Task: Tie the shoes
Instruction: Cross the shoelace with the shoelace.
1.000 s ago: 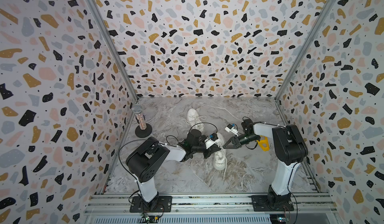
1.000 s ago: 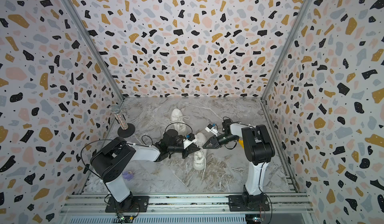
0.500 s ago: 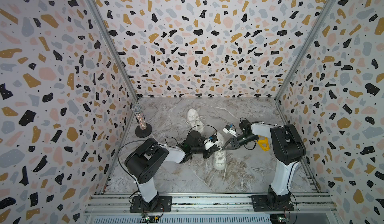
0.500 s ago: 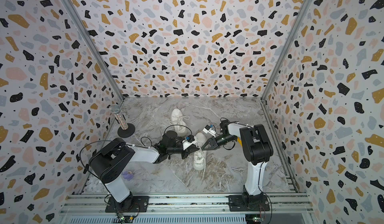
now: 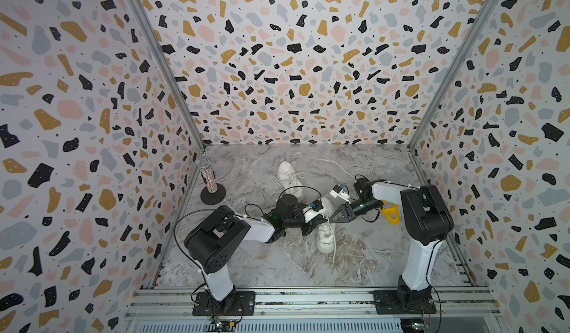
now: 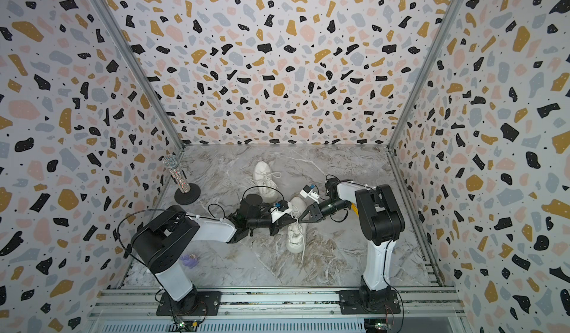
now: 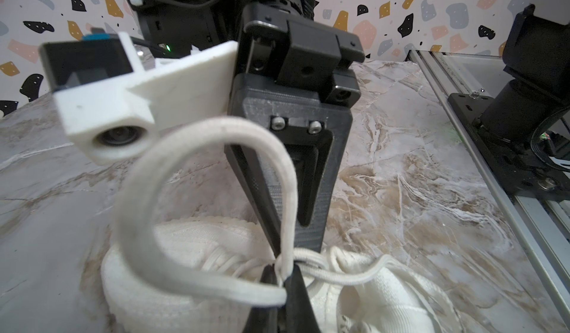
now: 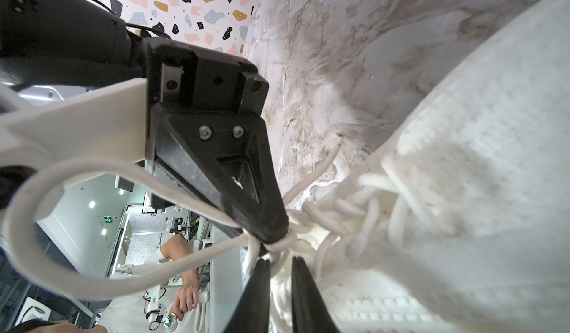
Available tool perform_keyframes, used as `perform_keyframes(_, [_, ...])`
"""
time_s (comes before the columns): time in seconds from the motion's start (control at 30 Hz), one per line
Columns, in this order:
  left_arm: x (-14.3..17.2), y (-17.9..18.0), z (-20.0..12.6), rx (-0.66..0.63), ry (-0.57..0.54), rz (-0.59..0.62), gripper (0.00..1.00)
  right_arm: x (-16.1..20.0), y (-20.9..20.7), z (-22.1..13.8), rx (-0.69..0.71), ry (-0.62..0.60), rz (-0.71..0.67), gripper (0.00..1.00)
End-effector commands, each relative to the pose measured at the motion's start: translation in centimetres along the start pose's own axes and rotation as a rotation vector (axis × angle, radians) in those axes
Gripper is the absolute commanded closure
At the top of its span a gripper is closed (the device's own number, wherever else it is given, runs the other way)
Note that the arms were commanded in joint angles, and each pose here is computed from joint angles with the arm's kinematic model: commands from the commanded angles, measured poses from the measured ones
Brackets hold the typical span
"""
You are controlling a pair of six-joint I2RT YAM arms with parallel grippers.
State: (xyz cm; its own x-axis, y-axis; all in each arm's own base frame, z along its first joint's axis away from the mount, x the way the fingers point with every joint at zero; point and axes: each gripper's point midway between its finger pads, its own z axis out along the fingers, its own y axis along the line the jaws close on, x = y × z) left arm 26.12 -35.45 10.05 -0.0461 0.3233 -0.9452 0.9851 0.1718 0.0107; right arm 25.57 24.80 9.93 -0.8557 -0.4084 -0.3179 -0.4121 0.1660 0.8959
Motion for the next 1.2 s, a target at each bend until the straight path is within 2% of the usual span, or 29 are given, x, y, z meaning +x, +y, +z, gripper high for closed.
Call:
perform_keyframes(0.0, [-2.1,-0.2,-0.4,0.005,-0.072,0.044,1.00,-0.8,1.2,0.0,-0.046,-0.017,-0.014,0.80])
perform_keyframes(0.57, [-2.5,-0.1,0.0,0.023,-0.118,-0.074,1.00,-0.5,0.6,0.3,-0.062,-0.009,0.020,0.77])
perform_keyframes(0.87, [-2.3,-0.4,0.2,0.040,-0.124,-0.092,1.00,-1.2,1.1,0.2,-0.092,-0.028,0.022,0.75])
perform_keyframes(1.03, [-2.3,-0.5,0.3,0.046,-0.122,-0.094,1.00,-1.3,1.2,0.2,-0.089,-0.028,0.016,0.86])
perform_keyframes(1.17, [-1.9,-0.5,0.3,0.043,-0.116,-0.087,1.00,-1.3,1.0,0.1,-0.063,-0.020,0.003,1.00])
